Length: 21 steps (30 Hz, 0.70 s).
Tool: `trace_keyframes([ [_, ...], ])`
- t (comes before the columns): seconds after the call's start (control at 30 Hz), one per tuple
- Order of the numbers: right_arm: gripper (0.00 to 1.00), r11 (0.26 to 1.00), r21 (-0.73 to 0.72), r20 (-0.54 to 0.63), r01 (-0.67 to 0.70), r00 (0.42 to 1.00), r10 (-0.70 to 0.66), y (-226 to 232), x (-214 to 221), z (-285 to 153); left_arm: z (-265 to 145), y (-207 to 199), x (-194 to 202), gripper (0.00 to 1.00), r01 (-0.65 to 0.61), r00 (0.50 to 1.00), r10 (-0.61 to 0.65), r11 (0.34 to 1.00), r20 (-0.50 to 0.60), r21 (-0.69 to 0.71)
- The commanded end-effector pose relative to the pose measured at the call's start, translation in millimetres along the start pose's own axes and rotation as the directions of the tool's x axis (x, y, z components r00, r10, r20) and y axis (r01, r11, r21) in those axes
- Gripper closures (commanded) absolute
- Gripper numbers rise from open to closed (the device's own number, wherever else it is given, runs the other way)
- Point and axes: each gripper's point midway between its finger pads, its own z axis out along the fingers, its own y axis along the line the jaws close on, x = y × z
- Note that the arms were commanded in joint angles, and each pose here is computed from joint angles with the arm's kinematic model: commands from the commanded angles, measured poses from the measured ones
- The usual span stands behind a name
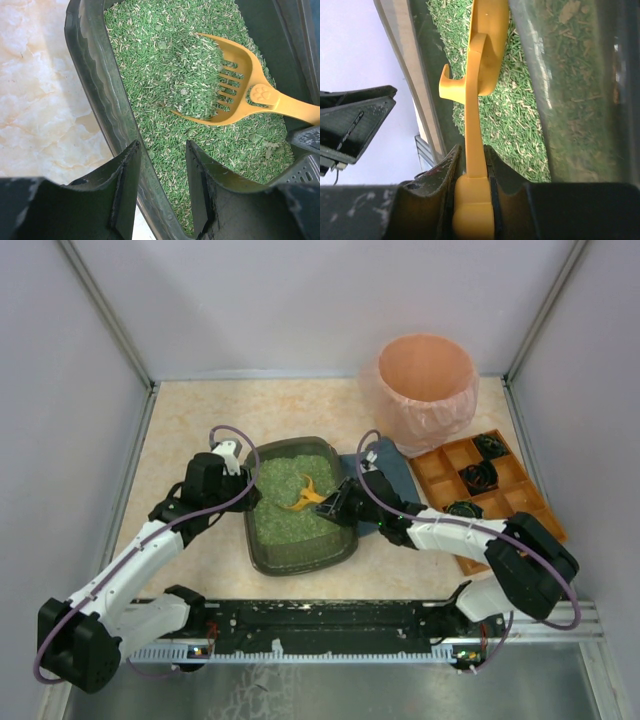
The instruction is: Clean the litter box
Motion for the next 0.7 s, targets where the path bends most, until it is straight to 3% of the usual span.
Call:
trace_keyframes([
  [0.0,1.0,0.984,-0.173,0.021,0.041,0.999,-0.037,28,-10,-24,-2,-5,-8,0.53,0.003,1.0,-0.003,1.0,0.022,0.018],
  [0.37,1.0,0.949,-0.302,0.028,0.095,0.996,-0.09,27,-7,-61,-2,-5,-7,0.53,0.003,1.0,-0.003,1.0,0.023,0.018],
  [0.67,1.0,0.877,-0.466,0.005,0.117,0.992,-0.13,38,4,-81,-3,-5,-8,0.53,0.002,1.0,-0.002,1.0,0.023,0.017],
])
